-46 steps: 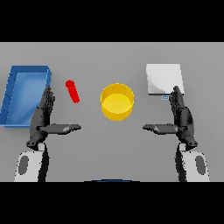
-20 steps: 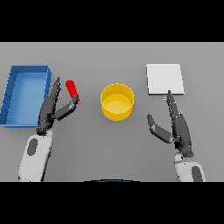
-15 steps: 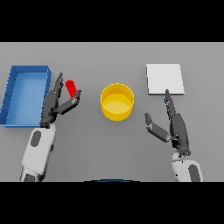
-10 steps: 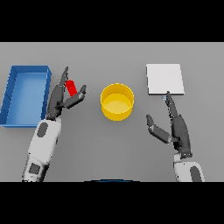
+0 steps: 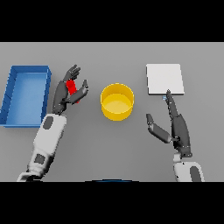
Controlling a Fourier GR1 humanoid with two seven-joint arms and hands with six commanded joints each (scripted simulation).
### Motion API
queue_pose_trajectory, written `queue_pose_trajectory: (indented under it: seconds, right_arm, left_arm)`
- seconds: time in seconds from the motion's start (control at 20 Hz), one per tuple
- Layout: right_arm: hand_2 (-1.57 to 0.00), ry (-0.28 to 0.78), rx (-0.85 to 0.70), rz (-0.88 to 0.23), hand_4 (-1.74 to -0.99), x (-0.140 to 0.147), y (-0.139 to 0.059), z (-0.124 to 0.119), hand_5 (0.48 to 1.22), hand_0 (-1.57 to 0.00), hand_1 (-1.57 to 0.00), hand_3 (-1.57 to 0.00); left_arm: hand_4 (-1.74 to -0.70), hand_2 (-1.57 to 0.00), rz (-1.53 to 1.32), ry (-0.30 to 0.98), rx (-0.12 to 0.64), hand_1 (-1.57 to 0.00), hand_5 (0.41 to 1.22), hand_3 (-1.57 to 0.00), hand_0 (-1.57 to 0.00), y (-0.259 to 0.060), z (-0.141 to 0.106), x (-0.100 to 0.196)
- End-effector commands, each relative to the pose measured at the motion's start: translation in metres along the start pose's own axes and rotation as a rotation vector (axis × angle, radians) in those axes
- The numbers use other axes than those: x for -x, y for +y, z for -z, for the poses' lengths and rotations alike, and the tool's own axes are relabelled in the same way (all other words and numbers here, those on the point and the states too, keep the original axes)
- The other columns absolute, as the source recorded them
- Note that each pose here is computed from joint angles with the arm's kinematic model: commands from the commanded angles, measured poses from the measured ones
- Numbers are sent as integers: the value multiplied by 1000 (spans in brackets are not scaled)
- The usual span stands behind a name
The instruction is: Pick up the red beaker and tilt it to pour out 1 green nut into yellow bowl. Pick up the yellow bowl and place it on the metallic measuring scale.
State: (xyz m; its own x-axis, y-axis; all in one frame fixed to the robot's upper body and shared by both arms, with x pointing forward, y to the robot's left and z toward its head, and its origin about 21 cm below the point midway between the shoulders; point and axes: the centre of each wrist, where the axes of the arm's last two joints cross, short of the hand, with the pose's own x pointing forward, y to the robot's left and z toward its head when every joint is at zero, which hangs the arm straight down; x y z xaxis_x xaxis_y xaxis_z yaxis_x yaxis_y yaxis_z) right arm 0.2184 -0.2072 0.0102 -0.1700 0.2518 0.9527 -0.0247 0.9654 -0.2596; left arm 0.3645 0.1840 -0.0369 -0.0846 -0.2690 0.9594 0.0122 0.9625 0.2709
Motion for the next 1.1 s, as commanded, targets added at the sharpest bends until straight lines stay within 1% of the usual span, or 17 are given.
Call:
queue_pose_trajectory:
  seconds: [0.0, 0.05, 0.1, 0.15, 0.2, 0.25, 0.3, 0.4, 0.45, 0.5, 0.55, 0.6, 0.7, 0.85, 0.95, 1.05]
  right_arm:
    - [1, 7, 5, 0, -1247, 3, -3, -3, 688, 1, 1, 1]
    - [1, -4, 1, -1, -1245, 1, -3, -1, 692, 1, 1, 1]
    - [1, 1, -5, -12, -1241, 2, -1, -3, 695, 1, 1, 1]
    - [1, 7, -1, -2, -1240, 2, -2, 1, 693, 1, 1, 1]
    - [1, 4, -1, 5, -1233, 2, -1, -1, 688, 1, 1, 1]
    - [1, -5, 1, 4, -1233, 1, 1, -2, 686, 1, 1, 1]
    - [1, 2, 0, 10, -1232, 2, 1, 0, 685, 1, 1, 1]
    - [1, 2, -5, 3, -1207, 3, -1, 1, 677, 1, 1, 1]
    - [1, 8, 4, -13, -1196, 3, -2, 2, 673, 1, 1, 1]
    - [1, 4, -9, -9, -1186, 6, 2, -1, 670, 1, 1, 1]
    - [1, -8, -3, -19, -1175, 4, 2, 0, 667, 1, 1, 1]
    - [1, 4, 0, -28, -1160, 6, -2, 3, 664, 1, 1, 1]
    - [1, -7, -2, -54, -1127, 6, 1, 2, 659, 1, 1, 1]
    - [1, -7, 6, -69, -1103, 6, 2, 4, 656, 1, 1, 1]
    - [1, -20, 1, -69, -1095, 4, 4, 2, 660, 1, 1, 1]
    - [1, -9, 0, -61, -1092, 5, 4, 1, 663, 1, 1, 1]
  left_arm:
    - [-1424, -600, -7, 4, -16, -606, 860, -421, -572, -1, 1, 0]
    - [-1480, -794, -6, -1, -15, -799, 933, -584, -772, -4, 1, 0]
    - [-1529, -950, -1, -20, -8, -953, 990, -761, -932, -7, 3, -1]
    - [-1569, -1074, -14, -40, -5, -1077, 1036, -891, -1060, -8, 3, 1]
    - [-1601, -1173, -27, -42, -3, -1176, 1073, -997, -1162, -7, 4, 0]
    - [-1572, -1253, -31, -50, -4, -1255, 1103, -1111, -1244, -10, 3, 2]
    - [-1606, -1317, -35, -68, -8, -1318, 1119, -1203, -1309, -10, 2, 3]
    - [-1654, -1408, -42, -34, -36, -1409, 1127, -1336, -1403, -6, 10, -3]
    - [-1672, -1441, -42, -49, -31, -1441, 1128, -1383, -1437, -7, 11, -4]
    - [-1686, -1467, -33, -61, -33, -1467, 1129, -1420, -1464, -5, 10, -7]
    - [-1697, -1488, -23, -73, -39, -1488, 1127, -1451, -1485, 0, 12, -11]
    - [-1706, -1504, -11, -88, -30, -1505, 1126, -1475, -1502, 2, 13, -14]
    - [-1718, -1528, 30, -110, -20, -1529, 1126, -1509, -1527, 6, 20, -29]
    - [-1729, -1549, 177, -170, 54, -1549, 1134, -1539, -1549, 16, 25, -48]
    - [-1734, -1557, 351, -195, 123, -1557, 1139, -1551, -1557, 18, 32, -67]
    - [-1735, -1560, 455, -218, 179, -1560, 1132, -1555, -1559, 18, 32, -77]
